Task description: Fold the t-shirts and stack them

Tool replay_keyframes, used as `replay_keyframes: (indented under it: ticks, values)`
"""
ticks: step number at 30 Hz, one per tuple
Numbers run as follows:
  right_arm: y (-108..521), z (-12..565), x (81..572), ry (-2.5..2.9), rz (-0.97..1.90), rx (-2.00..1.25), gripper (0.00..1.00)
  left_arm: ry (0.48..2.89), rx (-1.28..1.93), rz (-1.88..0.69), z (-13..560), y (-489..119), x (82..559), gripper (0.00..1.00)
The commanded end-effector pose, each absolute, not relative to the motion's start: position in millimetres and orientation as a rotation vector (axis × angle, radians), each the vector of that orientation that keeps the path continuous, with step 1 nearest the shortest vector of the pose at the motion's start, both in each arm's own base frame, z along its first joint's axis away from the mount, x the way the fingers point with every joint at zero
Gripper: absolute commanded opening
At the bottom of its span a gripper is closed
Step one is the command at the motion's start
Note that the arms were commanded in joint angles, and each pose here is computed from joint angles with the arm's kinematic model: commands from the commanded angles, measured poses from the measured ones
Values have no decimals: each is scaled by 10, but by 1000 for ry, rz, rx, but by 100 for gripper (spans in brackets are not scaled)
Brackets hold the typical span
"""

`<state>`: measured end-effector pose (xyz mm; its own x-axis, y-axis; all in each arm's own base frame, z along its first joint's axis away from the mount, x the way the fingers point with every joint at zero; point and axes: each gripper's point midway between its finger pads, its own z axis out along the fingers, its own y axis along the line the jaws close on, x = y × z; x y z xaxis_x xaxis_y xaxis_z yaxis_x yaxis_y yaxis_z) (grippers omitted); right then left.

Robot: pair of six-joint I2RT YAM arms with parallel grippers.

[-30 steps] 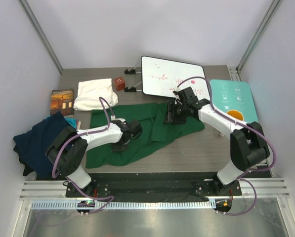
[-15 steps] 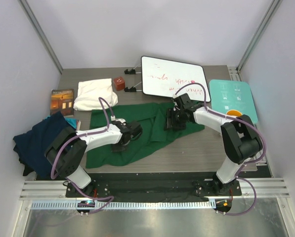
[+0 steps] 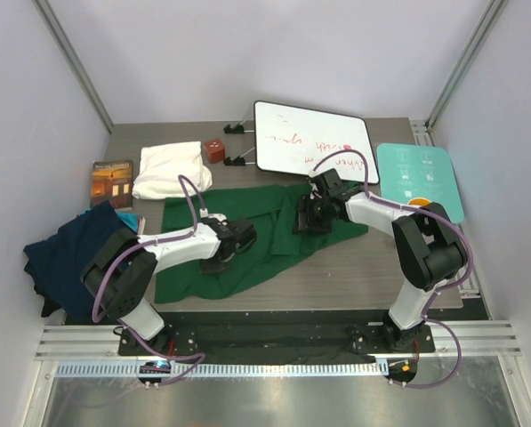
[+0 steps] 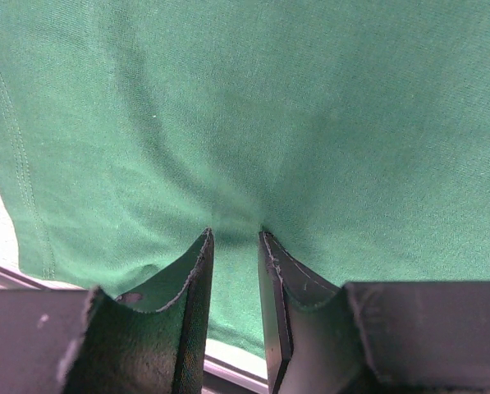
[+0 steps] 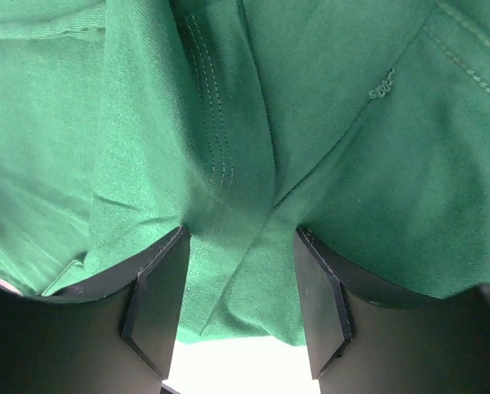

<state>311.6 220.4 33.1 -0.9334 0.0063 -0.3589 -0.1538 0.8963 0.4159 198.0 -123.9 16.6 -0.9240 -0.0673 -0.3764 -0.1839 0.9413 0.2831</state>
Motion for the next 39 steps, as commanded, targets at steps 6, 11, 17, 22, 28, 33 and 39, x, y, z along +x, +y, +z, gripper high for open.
replay_keyframes:
  ticks: [6,11,17,22,28,33,39]
  values:
    - [2388,462,3327,2634,711,-153,58,2740,-199,444,79,-1304,2008,30]
    - [2437,470,3359,2623,739,-152,56,2737,-197,447,85,-1295,2008,29]
    - [2448,558,3362,2603,754,-152,38,2741,-195,451,78,-1292,2001,30]
    - [2415,712,3361,2566,742,-149,27,2743,-196,447,71,-1308,2010,29]
    - [2405,941,3346,2526,754,-153,3,2744,-193,440,71,-1336,2020,29]
    - [2404,1179,3318,2486,775,-158,1,2736,-200,445,90,-1323,2012,30]
    - [2304,1202,3208,2512,732,-166,3,2705,-209,449,174,-1276,2033,32]
